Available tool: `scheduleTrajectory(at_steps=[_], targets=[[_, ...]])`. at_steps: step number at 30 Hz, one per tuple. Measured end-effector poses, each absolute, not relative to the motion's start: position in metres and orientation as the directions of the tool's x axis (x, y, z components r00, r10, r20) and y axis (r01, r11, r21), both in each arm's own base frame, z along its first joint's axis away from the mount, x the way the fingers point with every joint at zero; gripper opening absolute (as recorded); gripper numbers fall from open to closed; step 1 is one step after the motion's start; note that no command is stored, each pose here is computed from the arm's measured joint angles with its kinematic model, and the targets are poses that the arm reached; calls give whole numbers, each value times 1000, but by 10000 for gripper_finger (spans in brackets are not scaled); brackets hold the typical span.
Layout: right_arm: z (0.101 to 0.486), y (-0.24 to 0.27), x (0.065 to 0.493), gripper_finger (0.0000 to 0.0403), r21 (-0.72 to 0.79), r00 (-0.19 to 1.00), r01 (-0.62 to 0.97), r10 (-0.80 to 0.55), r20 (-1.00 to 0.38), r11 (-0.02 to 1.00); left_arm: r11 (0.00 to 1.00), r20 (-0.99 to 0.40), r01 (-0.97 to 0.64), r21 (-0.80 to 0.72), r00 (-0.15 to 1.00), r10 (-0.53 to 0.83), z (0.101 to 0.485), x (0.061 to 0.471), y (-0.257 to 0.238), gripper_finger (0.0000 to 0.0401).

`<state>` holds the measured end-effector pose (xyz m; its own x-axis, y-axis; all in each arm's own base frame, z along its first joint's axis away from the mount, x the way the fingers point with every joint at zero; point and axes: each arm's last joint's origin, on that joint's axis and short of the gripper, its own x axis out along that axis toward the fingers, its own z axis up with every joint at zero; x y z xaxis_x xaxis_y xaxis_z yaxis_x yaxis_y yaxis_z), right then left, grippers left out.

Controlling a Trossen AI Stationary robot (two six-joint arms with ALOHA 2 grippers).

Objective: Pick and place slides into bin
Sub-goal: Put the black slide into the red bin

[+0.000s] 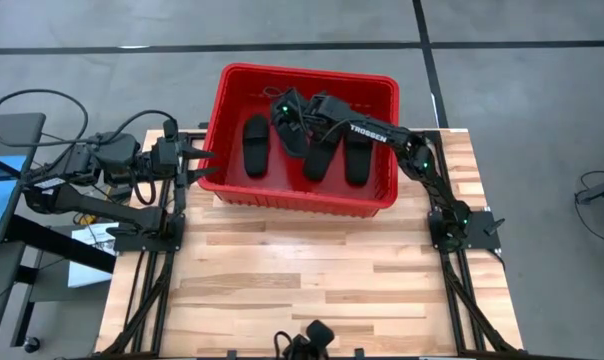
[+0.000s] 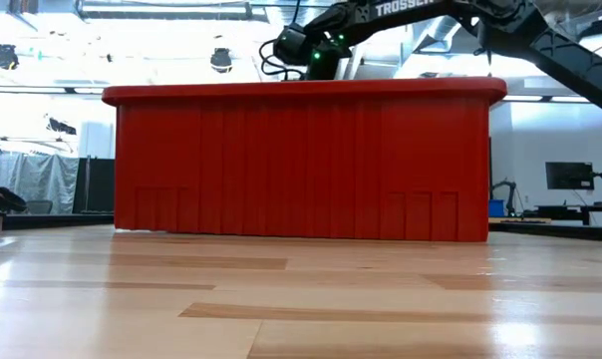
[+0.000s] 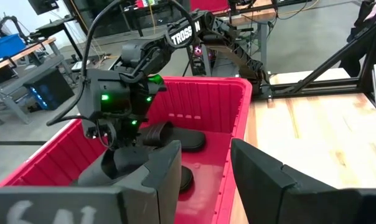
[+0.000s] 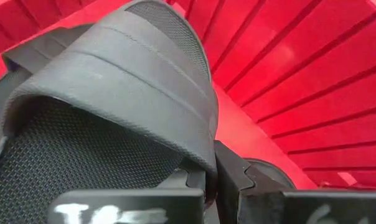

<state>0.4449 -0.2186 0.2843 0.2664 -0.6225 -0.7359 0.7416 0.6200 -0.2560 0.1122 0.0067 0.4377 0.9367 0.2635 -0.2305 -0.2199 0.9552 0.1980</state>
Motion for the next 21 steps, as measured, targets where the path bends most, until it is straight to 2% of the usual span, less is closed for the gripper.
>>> scheduleTrajectory(at_steps=[8,21], targets=[[284,-216,447,9,-231,298,716,-588,-752,659,956,-231,-220,196,937,263,438,112,7,132],[286,-221,446,84,-205,322,721,-581,-748,663,956,-231,-221,196,937,263,438,112,7,132]])
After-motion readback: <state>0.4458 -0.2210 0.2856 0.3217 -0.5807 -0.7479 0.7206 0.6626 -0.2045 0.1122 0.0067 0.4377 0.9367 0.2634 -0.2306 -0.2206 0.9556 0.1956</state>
